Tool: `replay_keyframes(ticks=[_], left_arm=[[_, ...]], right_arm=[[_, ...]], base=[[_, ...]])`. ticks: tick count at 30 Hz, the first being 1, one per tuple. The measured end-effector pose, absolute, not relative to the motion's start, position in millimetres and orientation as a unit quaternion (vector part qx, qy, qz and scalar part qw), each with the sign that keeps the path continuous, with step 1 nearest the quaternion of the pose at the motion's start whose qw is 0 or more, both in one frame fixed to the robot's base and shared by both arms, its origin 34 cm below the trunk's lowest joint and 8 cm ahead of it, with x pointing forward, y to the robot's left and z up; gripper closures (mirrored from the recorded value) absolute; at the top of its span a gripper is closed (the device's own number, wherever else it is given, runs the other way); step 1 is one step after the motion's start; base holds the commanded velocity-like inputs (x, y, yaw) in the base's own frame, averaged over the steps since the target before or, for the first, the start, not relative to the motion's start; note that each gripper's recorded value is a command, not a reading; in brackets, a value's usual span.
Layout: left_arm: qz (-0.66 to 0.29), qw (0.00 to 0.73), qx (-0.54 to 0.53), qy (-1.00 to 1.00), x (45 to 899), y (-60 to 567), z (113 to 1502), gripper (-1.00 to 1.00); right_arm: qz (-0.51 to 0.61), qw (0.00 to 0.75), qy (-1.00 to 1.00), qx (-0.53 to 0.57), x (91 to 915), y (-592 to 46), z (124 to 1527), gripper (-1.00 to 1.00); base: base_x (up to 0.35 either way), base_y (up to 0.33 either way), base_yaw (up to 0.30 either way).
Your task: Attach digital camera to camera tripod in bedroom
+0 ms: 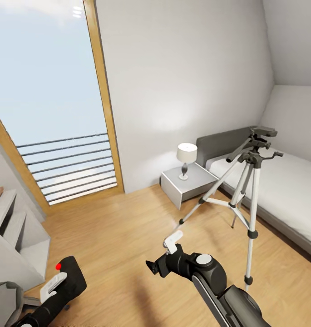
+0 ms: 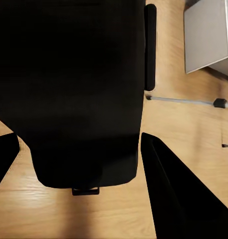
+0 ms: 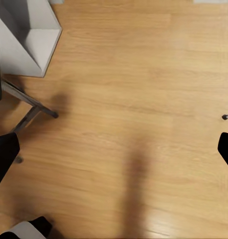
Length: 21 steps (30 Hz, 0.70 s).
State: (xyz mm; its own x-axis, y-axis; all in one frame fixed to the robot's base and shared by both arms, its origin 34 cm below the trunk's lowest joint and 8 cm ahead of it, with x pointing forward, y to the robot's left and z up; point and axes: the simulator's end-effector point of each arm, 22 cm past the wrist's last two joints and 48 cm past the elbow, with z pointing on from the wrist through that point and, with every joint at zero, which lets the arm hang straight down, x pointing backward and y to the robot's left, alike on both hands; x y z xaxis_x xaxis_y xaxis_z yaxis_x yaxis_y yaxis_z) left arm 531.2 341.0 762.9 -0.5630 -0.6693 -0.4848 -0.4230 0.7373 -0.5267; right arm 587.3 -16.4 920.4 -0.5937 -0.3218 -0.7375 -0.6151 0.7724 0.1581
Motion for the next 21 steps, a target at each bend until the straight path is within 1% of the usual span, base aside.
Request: replay_keyframes(ticks=[10,21], left_arm=[[-0.180,0.349,-0.314,0.864,531,341,778,1.00],[-0.183,0.354,-0.312,0.862,529,340,794,1.00]], right_arm=[[0.201,0.366,0.867,-0.270,585,-17,936,-1.00],[0.200,0.369,0.866,-0.271,579,-17,950,-1.00]], base=[[0.000,0.000,0.232],[0.000,0.000,0.208]])
